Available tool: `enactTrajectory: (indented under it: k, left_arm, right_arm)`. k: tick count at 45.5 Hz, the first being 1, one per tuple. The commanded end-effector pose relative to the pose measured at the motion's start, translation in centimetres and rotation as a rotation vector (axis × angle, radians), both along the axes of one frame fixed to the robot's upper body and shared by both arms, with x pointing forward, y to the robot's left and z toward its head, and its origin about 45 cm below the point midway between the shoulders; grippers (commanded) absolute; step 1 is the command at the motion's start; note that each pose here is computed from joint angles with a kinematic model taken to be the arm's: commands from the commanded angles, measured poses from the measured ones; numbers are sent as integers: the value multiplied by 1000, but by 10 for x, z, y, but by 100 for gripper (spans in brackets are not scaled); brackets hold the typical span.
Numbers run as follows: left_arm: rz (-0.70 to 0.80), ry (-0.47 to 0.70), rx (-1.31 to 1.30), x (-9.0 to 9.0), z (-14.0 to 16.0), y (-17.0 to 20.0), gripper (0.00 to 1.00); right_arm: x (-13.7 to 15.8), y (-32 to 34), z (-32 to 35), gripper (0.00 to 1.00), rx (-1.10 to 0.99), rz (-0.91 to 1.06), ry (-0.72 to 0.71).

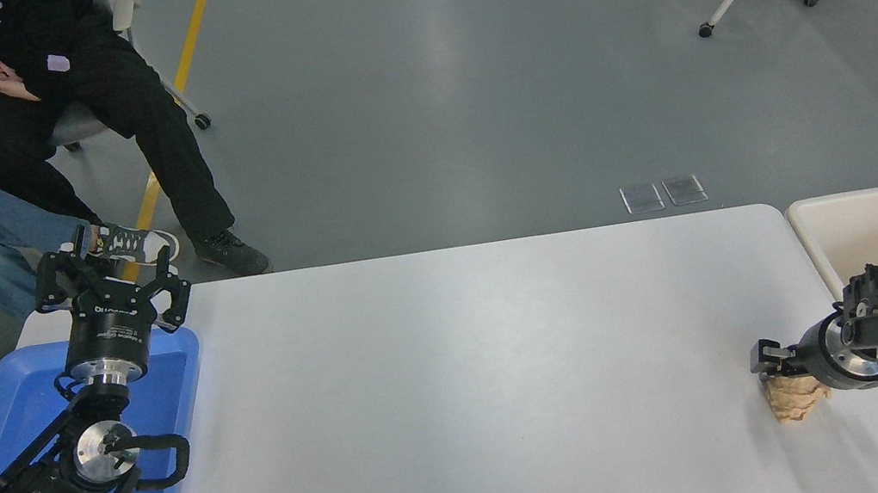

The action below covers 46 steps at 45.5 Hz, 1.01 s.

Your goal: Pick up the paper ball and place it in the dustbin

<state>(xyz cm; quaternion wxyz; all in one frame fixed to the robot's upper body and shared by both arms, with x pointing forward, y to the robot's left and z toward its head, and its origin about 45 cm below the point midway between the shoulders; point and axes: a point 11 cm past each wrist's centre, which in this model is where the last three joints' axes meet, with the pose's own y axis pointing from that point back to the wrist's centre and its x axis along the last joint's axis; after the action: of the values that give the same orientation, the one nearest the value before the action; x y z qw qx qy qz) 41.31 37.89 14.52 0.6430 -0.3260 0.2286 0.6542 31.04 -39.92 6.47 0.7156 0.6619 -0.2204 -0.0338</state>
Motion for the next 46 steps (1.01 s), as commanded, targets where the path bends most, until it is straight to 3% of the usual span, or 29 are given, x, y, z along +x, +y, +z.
enactTrajectory:
  k: [1,4,24,32,46]
  left_arm:
    - [0,0,0,0,0,0,99]
    - [0,0,0,0,0,0,99]
    - [-1,0,1,0,0,0,99]
    - [-1,0,1,0,0,0,99]
    - [0,0,2,0,0,1,99]
  right_arm:
    - [-2,3,0,9,30,-39,9]
    - [-5,2,0,0,39,-53,25]
    - [-4,6,24,0,125,-136,96]
    - [-2,24,74,0,140,-55,205]
    - [17,60,182,0,226,43,257]
